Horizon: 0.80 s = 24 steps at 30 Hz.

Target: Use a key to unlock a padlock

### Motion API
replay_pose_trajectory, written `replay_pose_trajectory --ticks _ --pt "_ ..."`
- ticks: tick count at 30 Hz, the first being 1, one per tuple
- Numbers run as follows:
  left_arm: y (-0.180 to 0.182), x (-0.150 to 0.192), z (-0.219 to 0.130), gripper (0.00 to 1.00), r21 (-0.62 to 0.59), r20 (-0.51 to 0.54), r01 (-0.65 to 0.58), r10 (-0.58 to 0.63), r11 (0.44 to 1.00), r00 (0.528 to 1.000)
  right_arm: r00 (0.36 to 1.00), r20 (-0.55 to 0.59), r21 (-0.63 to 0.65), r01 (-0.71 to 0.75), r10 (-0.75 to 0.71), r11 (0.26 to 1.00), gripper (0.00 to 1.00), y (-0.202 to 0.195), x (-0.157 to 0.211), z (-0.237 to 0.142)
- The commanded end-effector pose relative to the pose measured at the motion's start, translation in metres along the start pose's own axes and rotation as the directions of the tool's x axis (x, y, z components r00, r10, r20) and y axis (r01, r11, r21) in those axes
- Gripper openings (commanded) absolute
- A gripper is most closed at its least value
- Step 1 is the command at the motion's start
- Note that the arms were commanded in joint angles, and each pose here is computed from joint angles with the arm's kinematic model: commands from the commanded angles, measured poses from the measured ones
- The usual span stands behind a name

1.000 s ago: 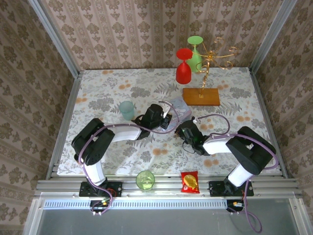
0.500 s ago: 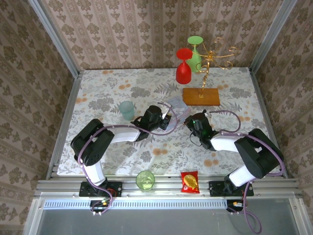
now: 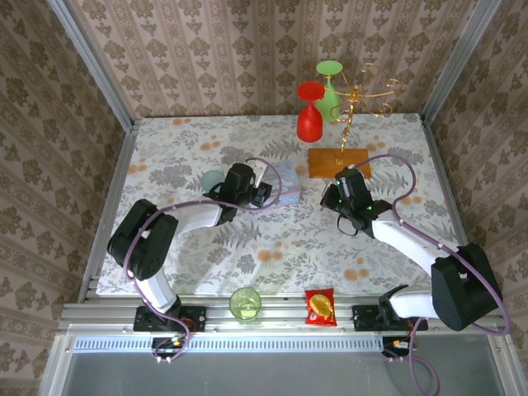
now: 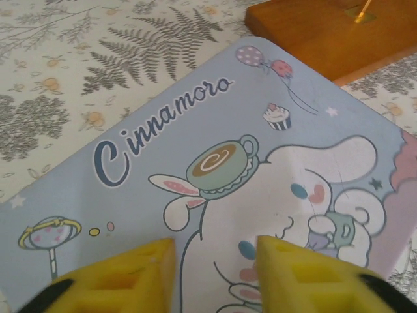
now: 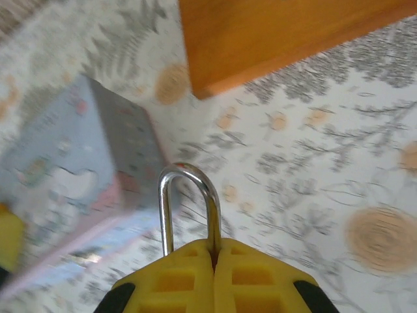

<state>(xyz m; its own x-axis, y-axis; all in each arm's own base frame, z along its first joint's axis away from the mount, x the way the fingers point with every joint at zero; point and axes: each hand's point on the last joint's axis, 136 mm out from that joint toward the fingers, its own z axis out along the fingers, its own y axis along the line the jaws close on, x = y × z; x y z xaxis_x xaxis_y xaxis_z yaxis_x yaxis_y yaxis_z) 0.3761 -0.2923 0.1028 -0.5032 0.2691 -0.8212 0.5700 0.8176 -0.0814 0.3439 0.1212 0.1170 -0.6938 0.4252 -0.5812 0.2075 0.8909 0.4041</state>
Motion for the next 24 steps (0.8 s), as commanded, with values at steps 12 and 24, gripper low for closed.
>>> replay_pose_trajectory --ticks 12,24 --pt "-0.008 -0.035 -0.082 0.51 0.082 0.120 0.146 -0.155 0.986 0.981 0.902 -0.351 0.355 0.376 -0.250 0.856 0.00 -0.091 0.042 -0.062" --pt "-0.013 -0.006 -0.126 0.51 0.128 0.101 0.227 -0.240 0.965 0.965 0.913 -0.382 0.260 0.256 -0.144 0.931 0.00 -0.071 0.078 0.005"
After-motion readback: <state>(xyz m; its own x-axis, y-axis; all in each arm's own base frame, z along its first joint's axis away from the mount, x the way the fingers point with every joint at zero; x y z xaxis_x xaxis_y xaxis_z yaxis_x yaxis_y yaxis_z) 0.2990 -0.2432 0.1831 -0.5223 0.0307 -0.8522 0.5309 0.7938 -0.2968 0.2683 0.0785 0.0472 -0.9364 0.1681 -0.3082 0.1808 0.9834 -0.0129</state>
